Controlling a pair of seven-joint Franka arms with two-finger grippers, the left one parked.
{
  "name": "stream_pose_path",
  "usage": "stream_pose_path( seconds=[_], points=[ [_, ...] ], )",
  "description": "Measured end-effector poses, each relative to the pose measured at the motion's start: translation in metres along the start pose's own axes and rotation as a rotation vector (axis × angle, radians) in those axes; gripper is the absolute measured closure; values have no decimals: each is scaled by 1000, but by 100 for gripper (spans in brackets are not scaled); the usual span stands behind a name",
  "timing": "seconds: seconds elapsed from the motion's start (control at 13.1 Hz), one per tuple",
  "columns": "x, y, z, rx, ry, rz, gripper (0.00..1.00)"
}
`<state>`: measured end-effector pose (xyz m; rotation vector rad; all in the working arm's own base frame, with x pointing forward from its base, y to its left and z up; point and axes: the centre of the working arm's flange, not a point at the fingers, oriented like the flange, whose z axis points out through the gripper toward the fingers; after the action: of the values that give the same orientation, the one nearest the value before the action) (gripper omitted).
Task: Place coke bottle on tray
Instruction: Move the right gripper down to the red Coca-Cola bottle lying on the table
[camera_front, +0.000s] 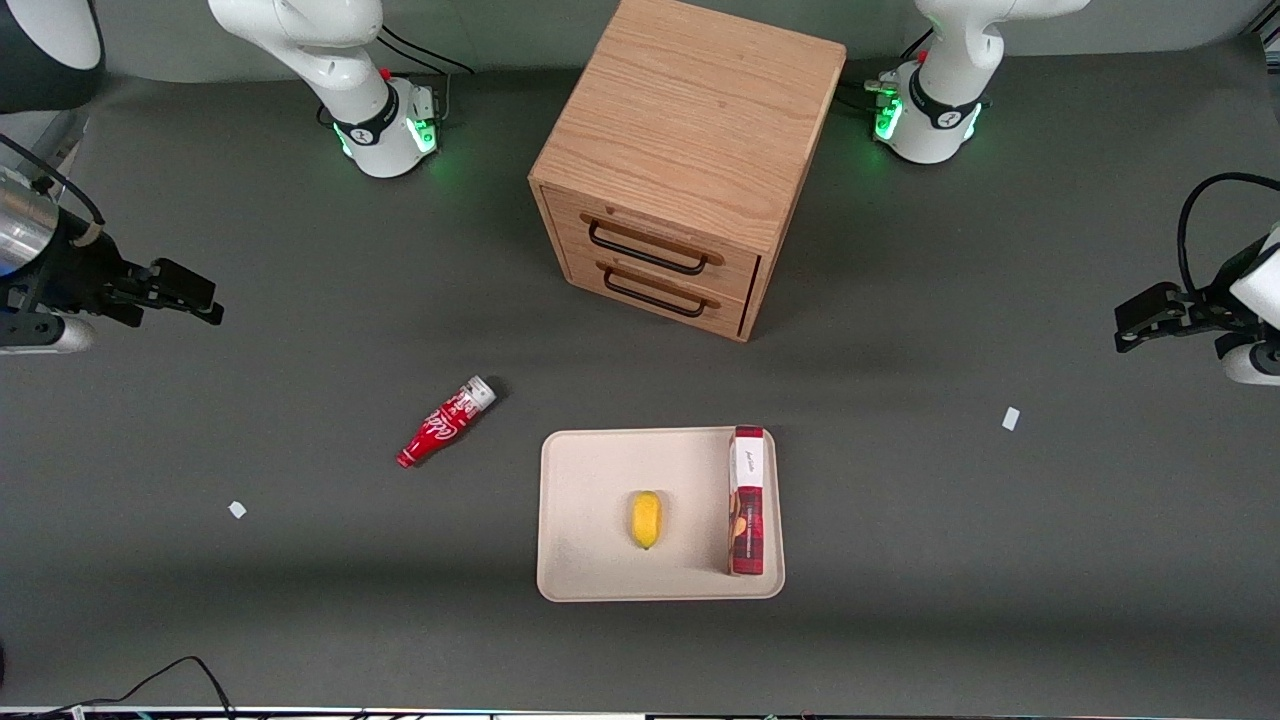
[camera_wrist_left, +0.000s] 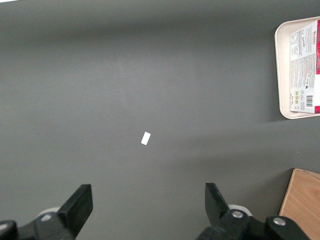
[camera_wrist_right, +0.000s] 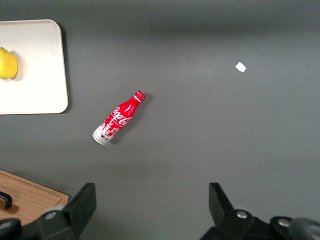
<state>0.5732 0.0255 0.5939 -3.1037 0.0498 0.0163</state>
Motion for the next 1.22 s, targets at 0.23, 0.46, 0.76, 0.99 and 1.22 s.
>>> stream_pose_path(
  seconds=[0.23,0.46,0.76,0.99,1.22],
  points=[
    [1,-5,2,1,-2,9,0],
    [9,-23,14,17,3,84,0],
    [30,-97,101,49,-56,418,0],
    [32,-123,185,19,-124,631,0],
    [13,-129,271,12,-85,713,0]
  ],
)
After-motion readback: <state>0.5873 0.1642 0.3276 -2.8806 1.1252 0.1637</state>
